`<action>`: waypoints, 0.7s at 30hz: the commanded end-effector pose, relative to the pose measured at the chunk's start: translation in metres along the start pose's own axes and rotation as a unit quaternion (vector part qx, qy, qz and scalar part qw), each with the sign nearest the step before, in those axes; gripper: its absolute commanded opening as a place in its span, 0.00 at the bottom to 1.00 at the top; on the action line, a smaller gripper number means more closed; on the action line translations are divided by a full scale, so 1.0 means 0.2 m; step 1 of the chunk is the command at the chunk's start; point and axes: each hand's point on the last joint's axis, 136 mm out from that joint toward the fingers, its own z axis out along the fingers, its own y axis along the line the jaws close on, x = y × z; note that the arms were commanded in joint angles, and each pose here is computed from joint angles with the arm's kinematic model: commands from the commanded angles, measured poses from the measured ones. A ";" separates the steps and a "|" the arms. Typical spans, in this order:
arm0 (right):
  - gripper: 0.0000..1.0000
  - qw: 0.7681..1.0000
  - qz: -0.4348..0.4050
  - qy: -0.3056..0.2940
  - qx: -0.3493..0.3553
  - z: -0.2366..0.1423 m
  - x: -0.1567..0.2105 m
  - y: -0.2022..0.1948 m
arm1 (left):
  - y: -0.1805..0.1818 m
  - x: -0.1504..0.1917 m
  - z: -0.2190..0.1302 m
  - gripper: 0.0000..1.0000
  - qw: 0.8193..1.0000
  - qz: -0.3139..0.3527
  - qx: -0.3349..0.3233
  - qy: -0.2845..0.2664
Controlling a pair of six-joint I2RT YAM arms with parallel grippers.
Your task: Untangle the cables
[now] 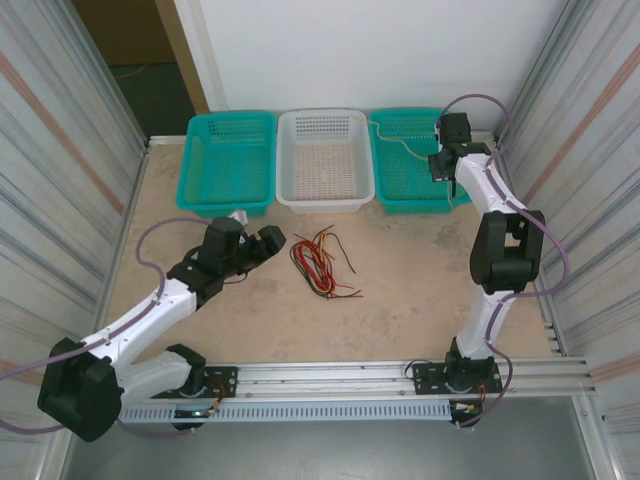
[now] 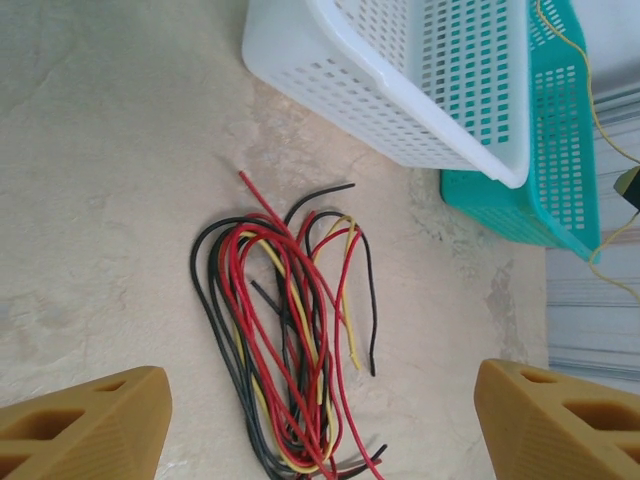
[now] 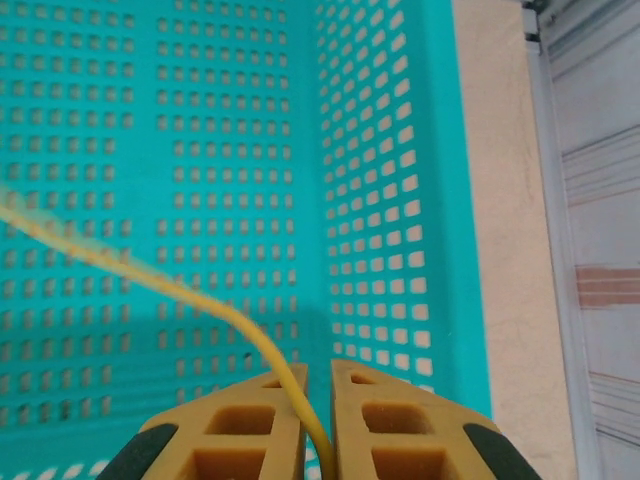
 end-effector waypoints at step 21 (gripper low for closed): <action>0.58 0.986 0.098 -0.017 -0.134 -0.53 0.08 0.34 | 0.07 0.00 -0.04 0.76 1.000 -0.009 -0.015 0.003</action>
